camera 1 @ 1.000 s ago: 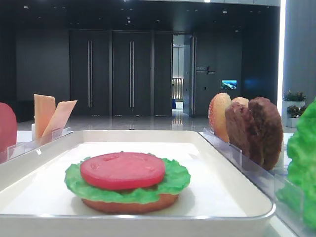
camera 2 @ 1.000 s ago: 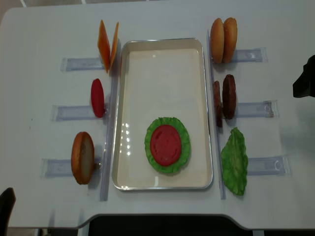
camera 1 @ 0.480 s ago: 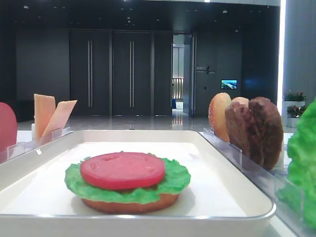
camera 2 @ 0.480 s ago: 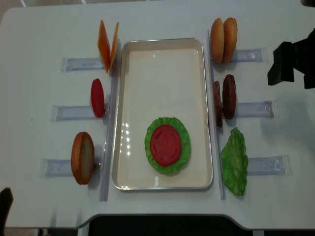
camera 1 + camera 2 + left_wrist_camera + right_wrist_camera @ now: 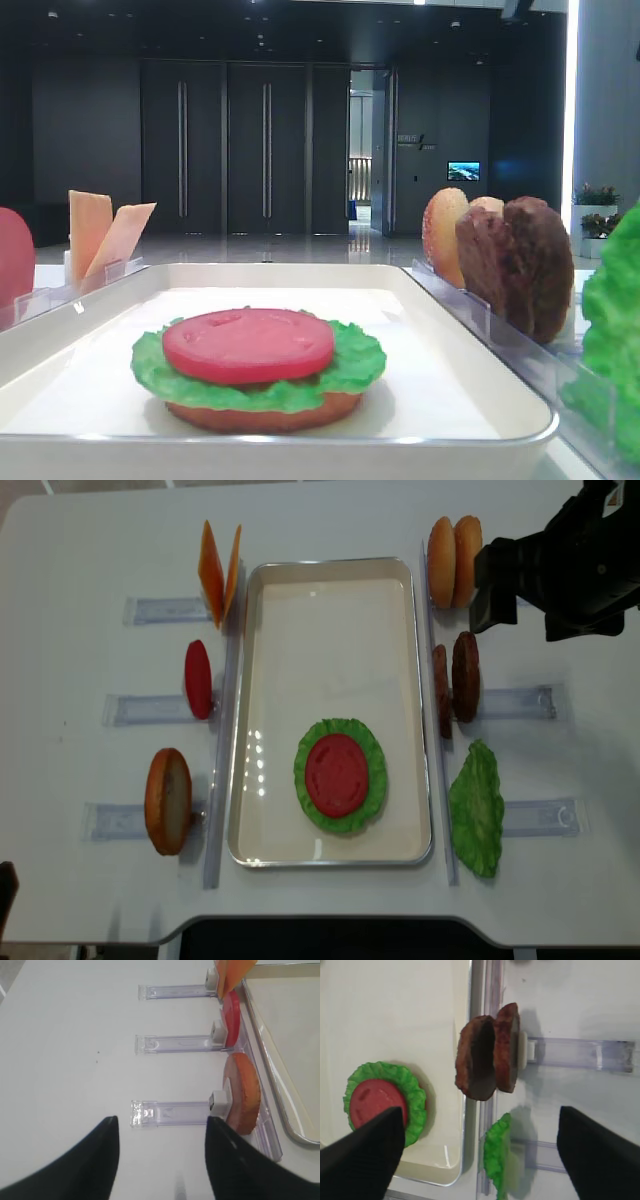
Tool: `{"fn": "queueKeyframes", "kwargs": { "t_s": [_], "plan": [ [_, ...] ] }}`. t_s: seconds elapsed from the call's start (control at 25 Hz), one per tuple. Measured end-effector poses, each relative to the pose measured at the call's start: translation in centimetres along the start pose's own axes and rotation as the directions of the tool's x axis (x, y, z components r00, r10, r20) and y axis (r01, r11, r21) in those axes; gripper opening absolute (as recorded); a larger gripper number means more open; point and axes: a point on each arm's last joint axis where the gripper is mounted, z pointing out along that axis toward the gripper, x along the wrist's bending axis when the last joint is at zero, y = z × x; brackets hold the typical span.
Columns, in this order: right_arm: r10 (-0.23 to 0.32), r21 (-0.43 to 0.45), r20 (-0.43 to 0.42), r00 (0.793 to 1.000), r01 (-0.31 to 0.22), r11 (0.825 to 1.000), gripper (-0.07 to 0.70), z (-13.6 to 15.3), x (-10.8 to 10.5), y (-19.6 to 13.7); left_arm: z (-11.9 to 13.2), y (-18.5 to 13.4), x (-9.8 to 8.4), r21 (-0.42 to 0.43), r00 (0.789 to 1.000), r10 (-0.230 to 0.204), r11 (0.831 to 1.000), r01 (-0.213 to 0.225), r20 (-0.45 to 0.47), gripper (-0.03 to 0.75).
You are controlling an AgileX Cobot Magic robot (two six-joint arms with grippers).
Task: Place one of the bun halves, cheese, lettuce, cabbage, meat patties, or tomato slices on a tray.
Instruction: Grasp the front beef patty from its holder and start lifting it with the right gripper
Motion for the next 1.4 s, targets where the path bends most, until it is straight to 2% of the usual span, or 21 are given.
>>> {"fn": "queueKeyframes", "kwargs": {
  "t_s": [0.24, 0.48, 0.68, 1.12, 1.4],
  "plan": [
    [0.022, 0.046, 0.028, 0.999, -0.024, 0.999, 0.587, 1.8, 2.9, -0.2, 0.0, 0.0, 0.0, 0.000, 1.000, 0.000, 1.000, 0.000, 0.000, 0.358],
    [0.014, 0.118, 0.068, 0.998, -0.022, 0.993, 0.587, 4.6, 4.5, -0.8, 0.0, 0.0, 0.0, 0.000, 1.000, 0.000, 1.000, 0.000, 0.000, 0.300],
    [0.001, 0.115, 0.078, 0.997, -0.010, 0.993, 0.587, 5.8, 5.4, -0.5, 0.0, 0.0, 0.0, 0.000, 1.000, 0.000, 1.000, 0.000, 0.000, 0.265],
    [-0.007, 0.091, 0.074, 0.997, 0.000, 0.996, 0.587, 7.1, 6.1, 0.3, 0.0, 0.0, 0.0, 0.000, 1.000, 0.000, 1.000, 0.000, 0.000, 0.243],
    [-0.033, 0.097, 0.099, 0.995, 0.023, 0.995, 0.587, 8.6, 6.5, 0.3, 0.0, 0.0, 0.0, 0.000, 1.000, 0.000, 1.000, 0.000, 0.000, 0.194]
  ]
}}
